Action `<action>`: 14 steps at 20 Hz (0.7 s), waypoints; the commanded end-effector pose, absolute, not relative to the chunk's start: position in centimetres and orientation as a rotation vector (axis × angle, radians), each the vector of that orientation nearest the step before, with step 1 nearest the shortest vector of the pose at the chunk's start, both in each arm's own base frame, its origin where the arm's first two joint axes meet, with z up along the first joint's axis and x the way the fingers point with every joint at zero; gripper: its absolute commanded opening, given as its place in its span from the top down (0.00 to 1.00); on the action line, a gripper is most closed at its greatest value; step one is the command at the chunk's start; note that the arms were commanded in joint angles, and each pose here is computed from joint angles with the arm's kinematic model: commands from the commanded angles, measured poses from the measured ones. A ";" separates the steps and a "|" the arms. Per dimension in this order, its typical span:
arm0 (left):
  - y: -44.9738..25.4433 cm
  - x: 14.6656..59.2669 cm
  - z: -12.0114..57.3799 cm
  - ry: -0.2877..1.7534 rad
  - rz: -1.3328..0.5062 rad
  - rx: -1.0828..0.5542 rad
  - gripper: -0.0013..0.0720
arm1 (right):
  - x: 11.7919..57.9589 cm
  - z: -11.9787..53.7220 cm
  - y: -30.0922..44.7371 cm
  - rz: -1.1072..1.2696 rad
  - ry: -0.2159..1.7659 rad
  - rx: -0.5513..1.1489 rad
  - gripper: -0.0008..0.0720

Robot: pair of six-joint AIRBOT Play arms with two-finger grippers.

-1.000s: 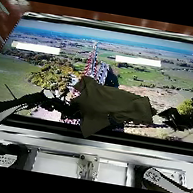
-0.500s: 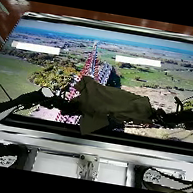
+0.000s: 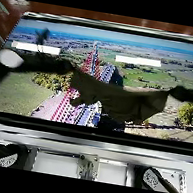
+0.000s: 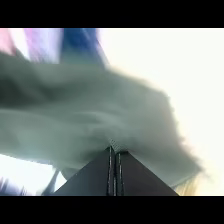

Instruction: Fold the shirts.

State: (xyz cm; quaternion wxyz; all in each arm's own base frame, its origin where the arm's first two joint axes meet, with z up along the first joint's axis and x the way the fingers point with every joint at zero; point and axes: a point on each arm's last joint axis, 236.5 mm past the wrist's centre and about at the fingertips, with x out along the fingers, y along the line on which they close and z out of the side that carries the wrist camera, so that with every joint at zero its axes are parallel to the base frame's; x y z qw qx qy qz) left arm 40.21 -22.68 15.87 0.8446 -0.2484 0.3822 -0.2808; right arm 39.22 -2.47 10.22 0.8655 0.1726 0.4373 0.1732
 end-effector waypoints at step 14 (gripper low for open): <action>-9.2 19.4 58.7 -0.279 -0.426 -0.105 0.93 | 20.2 48.9 1.9 -0.003 -0.113 -0.247 0.91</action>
